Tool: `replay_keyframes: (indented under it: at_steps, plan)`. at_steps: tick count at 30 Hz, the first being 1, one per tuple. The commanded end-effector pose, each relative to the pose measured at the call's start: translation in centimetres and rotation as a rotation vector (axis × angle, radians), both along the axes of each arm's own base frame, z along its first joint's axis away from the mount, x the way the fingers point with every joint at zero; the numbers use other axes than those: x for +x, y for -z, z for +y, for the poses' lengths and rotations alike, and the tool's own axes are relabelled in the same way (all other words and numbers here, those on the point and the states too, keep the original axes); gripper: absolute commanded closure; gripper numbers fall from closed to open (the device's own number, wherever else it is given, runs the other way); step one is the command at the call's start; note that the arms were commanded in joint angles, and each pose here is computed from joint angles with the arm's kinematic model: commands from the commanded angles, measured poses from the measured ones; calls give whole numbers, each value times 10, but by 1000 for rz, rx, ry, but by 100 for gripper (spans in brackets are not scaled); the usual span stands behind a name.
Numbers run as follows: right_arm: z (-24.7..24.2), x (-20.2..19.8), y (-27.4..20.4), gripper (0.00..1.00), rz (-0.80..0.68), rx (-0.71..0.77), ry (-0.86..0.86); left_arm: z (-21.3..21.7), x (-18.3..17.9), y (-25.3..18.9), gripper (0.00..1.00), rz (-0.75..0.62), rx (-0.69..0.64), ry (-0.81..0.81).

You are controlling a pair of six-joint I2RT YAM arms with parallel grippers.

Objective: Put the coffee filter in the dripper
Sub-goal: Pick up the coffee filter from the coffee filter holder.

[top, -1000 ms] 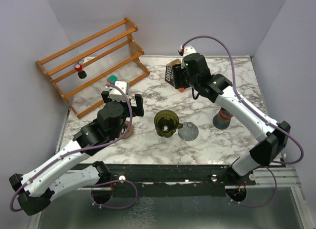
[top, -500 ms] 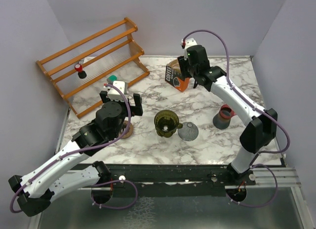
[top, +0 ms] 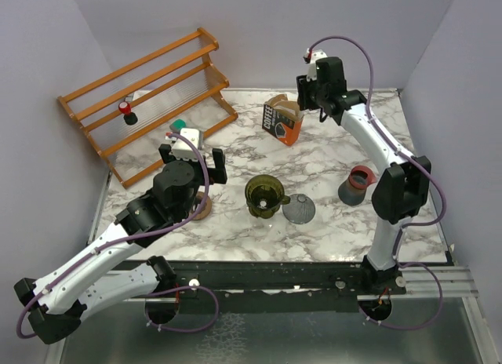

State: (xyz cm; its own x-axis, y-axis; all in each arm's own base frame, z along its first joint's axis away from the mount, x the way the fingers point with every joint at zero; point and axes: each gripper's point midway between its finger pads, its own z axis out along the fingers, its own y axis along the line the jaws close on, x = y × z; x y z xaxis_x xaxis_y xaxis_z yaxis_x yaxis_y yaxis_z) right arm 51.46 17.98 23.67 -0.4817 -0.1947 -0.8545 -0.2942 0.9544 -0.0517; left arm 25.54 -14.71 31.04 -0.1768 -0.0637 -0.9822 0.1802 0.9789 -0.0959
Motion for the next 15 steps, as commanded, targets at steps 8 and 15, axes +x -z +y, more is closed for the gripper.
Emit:
replay_keyframes:
  at_steps: [8, 15]
  plan:
    - [19, 17, 13, 53, 62, 137, -92, -1, 4, 5, 1, 0, 14, -1]
    - [18, 22, 20, 56, 78, 156, -95, 0, 5, 6, 1, 3, 19, -5]
